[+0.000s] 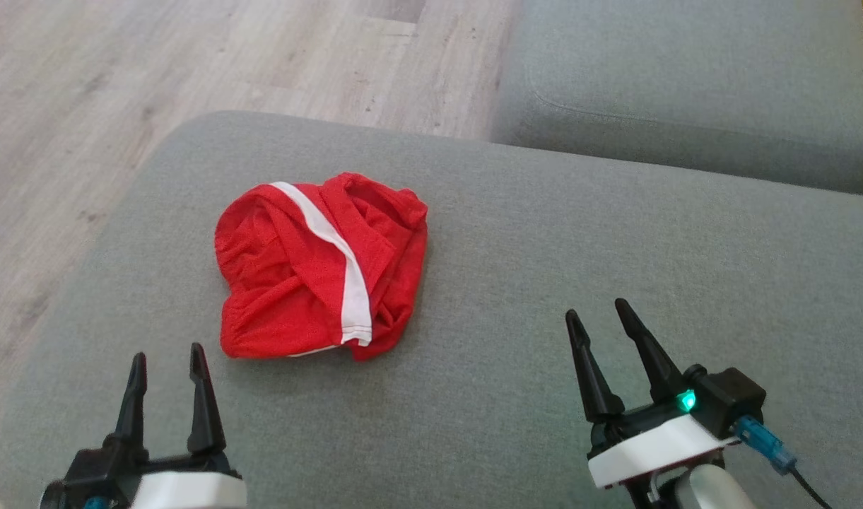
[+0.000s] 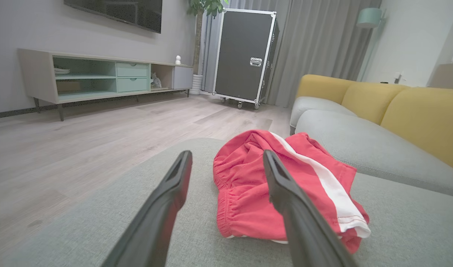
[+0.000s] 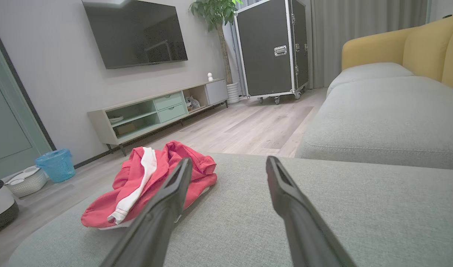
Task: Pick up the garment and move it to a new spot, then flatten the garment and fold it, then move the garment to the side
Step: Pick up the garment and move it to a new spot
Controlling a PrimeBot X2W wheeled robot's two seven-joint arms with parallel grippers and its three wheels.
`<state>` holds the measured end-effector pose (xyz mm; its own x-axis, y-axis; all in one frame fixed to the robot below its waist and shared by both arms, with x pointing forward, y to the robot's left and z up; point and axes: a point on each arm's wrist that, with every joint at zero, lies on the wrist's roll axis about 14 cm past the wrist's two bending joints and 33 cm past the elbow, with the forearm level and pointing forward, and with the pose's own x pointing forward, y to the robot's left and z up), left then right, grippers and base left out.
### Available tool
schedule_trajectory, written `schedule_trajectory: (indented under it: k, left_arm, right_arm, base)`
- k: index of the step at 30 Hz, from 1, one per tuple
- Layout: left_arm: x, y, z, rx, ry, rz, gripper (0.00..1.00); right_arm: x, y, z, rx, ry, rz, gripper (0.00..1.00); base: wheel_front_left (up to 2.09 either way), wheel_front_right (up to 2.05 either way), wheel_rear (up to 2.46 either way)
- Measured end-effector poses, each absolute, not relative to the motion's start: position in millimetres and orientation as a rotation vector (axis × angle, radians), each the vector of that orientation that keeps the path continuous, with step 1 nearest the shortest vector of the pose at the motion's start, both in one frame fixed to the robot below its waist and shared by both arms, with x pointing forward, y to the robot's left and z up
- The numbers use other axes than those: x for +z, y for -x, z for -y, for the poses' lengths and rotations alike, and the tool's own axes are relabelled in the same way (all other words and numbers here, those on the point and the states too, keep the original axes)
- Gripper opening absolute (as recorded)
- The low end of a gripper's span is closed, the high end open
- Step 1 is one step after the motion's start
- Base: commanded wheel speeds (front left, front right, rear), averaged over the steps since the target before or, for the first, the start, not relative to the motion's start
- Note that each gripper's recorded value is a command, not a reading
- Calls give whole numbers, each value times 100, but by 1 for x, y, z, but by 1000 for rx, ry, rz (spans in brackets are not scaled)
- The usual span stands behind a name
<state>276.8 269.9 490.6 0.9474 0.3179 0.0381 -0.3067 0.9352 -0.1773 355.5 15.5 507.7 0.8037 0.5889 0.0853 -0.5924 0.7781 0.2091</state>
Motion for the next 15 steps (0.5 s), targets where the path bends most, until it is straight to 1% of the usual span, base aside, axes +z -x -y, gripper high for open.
schedule_trajectory:
  k: [3, 6, 15]
  left_arm:
    - [488, -284, -267, 285, 146, 50, 100]
    - [489, -303, -261, 219, 114, 31, 100]
    - [508, -402, -227, -84, -72, -184, 100]
  right_arm:
    - [503, -357, -11, 623, -236, 4, 100]
    - [497, -361, -4, 597, -239, -10, 100]
    - [486, -386, 21, 510, -249, -27, 100]
  base:
    - [0, 0, 0]
    - [0, 0, 0]
    - [0, 0, 0]
